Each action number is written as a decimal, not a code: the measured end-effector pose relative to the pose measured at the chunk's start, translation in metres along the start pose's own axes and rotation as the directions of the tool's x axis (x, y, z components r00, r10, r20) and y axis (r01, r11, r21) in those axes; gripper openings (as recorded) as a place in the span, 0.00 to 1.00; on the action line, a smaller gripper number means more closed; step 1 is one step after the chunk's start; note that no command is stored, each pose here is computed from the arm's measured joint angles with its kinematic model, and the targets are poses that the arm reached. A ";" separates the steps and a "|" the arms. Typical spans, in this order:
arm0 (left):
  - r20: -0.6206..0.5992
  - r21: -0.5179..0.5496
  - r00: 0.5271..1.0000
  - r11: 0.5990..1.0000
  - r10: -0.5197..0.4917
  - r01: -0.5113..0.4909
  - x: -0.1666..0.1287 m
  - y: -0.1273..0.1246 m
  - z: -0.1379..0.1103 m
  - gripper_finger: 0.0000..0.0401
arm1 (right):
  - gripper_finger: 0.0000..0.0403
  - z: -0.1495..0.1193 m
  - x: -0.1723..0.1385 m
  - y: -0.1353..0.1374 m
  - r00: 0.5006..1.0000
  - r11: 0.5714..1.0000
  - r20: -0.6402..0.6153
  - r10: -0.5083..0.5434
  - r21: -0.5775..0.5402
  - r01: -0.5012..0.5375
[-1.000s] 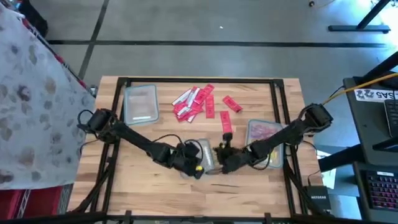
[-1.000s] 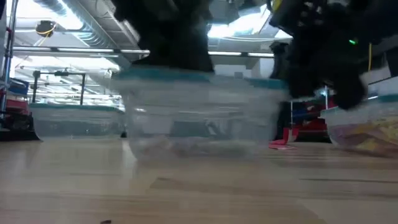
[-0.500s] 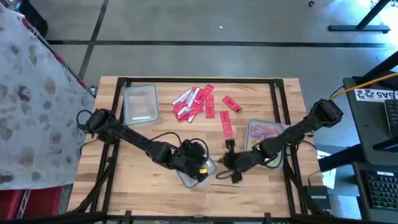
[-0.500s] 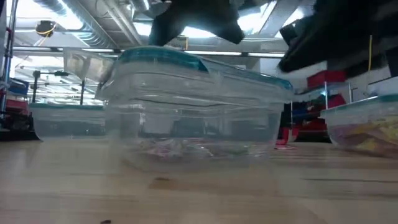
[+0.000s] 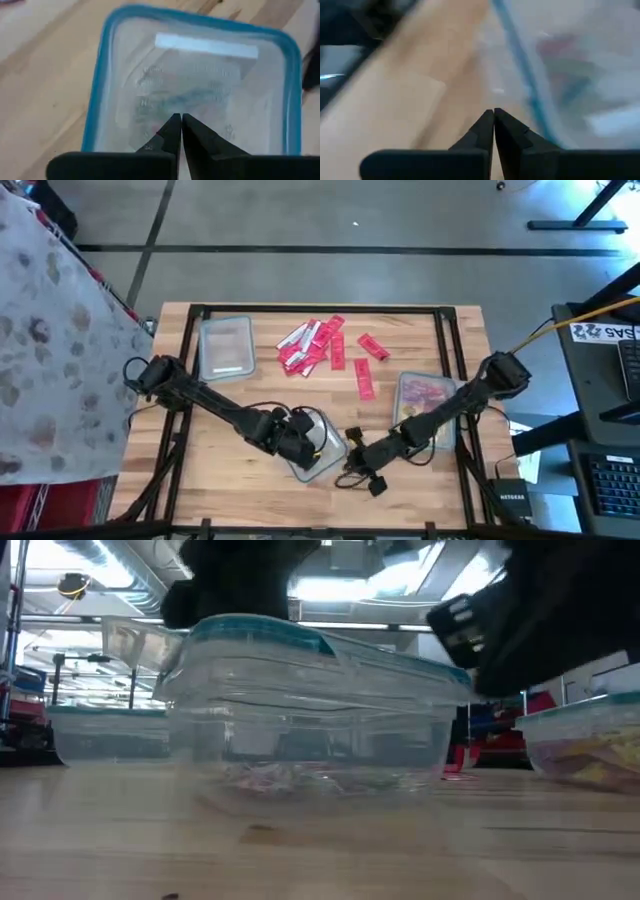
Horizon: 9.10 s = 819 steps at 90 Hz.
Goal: Sort candy
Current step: Close the square transparent bin
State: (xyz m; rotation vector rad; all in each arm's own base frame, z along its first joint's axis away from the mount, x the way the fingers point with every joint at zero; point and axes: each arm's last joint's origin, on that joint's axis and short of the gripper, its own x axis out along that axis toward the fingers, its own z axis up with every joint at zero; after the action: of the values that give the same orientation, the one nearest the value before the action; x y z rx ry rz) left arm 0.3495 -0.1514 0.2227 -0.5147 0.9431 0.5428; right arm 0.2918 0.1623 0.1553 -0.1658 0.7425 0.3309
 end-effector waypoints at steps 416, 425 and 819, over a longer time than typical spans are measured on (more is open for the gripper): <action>0.055 0.016 0.998 0.999 0.032 -0.033 -0.005 -0.005 0.006 0.00 | 0.00 -0.009 -0.019 -0.077 0.791 0.782 -0.200 -0.578 0.139 0.607; 0.137 0.060 0.991 0.998 -0.008 0.000 -0.012 -0.014 0.009 0.00 | 0.00 -0.010 -0.032 -0.076 0.783 0.781 -0.239 -0.574 0.126 0.612; 0.382 0.222 0.916 0.951 0.120 -0.217 0.042 -0.014 -0.040 0.00 | 0.00 0.013 -0.060 -0.053 0.933 0.926 -0.157 -0.324 0.151 0.347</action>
State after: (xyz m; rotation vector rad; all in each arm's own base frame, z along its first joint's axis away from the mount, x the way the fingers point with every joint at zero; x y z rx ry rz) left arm 0.3541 -0.1778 0.1697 -0.0856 0.6900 0.6355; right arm 0.2773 0.1019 0.2074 -0.1447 0.8516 -0.0750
